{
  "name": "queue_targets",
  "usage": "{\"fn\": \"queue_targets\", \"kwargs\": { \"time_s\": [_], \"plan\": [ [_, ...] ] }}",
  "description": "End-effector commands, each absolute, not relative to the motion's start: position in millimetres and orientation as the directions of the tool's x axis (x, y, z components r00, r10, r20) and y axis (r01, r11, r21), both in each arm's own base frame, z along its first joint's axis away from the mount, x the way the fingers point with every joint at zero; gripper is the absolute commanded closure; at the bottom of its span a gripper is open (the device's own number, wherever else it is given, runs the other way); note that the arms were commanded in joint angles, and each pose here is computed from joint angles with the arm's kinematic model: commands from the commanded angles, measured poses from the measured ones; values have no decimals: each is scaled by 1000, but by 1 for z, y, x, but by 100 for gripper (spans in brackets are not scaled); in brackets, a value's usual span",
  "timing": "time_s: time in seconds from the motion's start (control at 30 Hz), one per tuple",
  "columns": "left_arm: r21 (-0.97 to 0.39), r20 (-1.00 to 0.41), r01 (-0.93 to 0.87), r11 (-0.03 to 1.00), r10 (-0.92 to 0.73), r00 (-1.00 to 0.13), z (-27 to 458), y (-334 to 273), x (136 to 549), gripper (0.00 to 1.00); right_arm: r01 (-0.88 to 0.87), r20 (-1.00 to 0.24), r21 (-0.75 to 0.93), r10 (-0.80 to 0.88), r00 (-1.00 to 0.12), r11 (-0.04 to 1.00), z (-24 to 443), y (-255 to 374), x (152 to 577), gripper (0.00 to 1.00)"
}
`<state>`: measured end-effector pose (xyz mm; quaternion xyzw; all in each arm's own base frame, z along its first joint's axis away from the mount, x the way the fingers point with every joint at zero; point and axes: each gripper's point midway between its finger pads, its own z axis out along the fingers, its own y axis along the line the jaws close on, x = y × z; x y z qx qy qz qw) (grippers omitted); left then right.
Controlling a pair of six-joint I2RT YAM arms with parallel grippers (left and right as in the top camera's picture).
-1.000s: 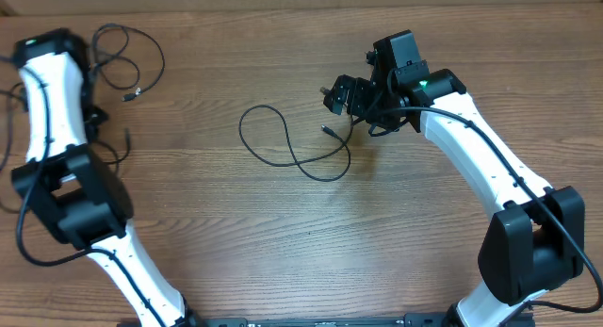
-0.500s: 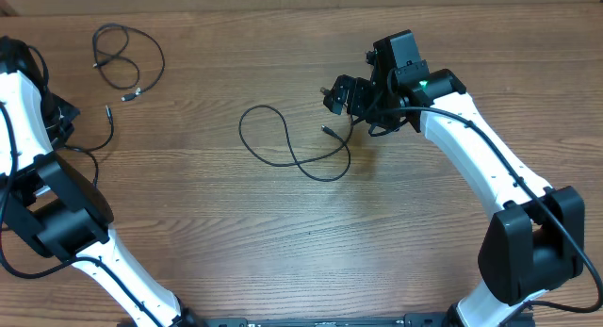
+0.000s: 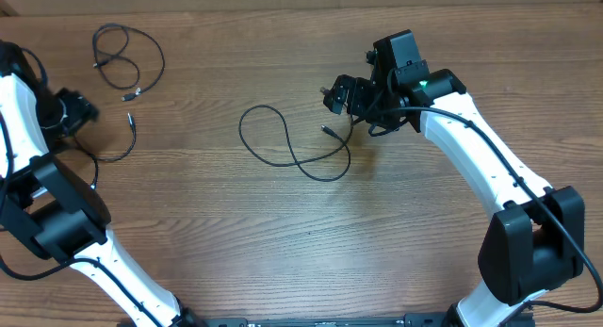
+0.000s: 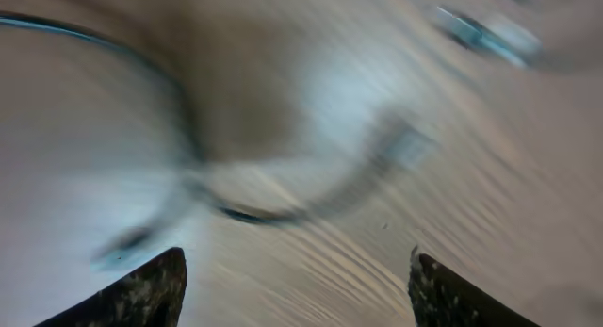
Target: Untangle cables
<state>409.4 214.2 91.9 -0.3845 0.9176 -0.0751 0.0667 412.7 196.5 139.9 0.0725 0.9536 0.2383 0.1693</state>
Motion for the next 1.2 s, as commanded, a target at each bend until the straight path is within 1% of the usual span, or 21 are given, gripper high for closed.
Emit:
{"fn": "queue_targets", "kwargs": {
  "time_s": [0.0, 0.1, 0.2, 0.3, 0.43, 0.53, 0.6, 0.77, 0.9, 0.97, 1.07, 1.17],
  "plan": [
    [-546, -38, -410, 730, -511, -859, 117, 126, 441, 23, 43, -314, 476, 215, -925, 878, 143, 197, 417, 0],
    [-520, -8, -370, 770, -438, -899, 114, 92, 440, 16, 52, -339, 454, 226, -913, 890, 143, 191, 422, 0],
    [-436, 15, -319, 841, -348, -937, 105, 59, 437, 12, 98, -372, 389, 254, -893, 916, 140, 172, 429, 0],
    [-372, 29, -244, 895, -252, -967, 100, 23, 436, 0, 149, -379, 369, 295, -877, 917, 139, 154, 435, 0],
    [-264, 27, -142, 954, -140, -990, 90, -18, 436, 0, 218, -376, 367, 358, -855, 904, 138, 121, 445, 0],
    [-159, 11, -119, 980, -118, -993, 84, -36, 438, 0, 287, -351, 354, 411, -842, 890, 134, 91, 445, 0],
    [-113, -12, -92, 989, -94, -996, 82, -50, 442, 0, 330, -327, 342, 441, -836, 880, 131, 73, 441, 0],
    [-100, -74, 7, 995, 0, -997, 75, -89, 454, 0, 382, -312, 333, 483, -819, 862, 128, 50, 440, 0],
    [-92, -119, 36, 995, 25, -993, 74, -105, 462, 0, 387, -312, 333, 488, -816, 860, 128, 48, 441, 0],
    [-94, -136, 28, 995, 15, -991, 74, -109, 466, 0, 387, -312, 333, 488, -816, 860, 128, 48, 441, 0],
    [-92, -169, 27, 995, 11, -985, 74, -109, 475, 4, 387, -311, 333, 488, -816, 860, 128, 48, 440, 0],
    [-52, -195, 18, 998, 7, -981, 71, -102, 483, 4, 387, -311, 333, 488, -816, 860, 128, 48, 440, 0]
  ]
}}
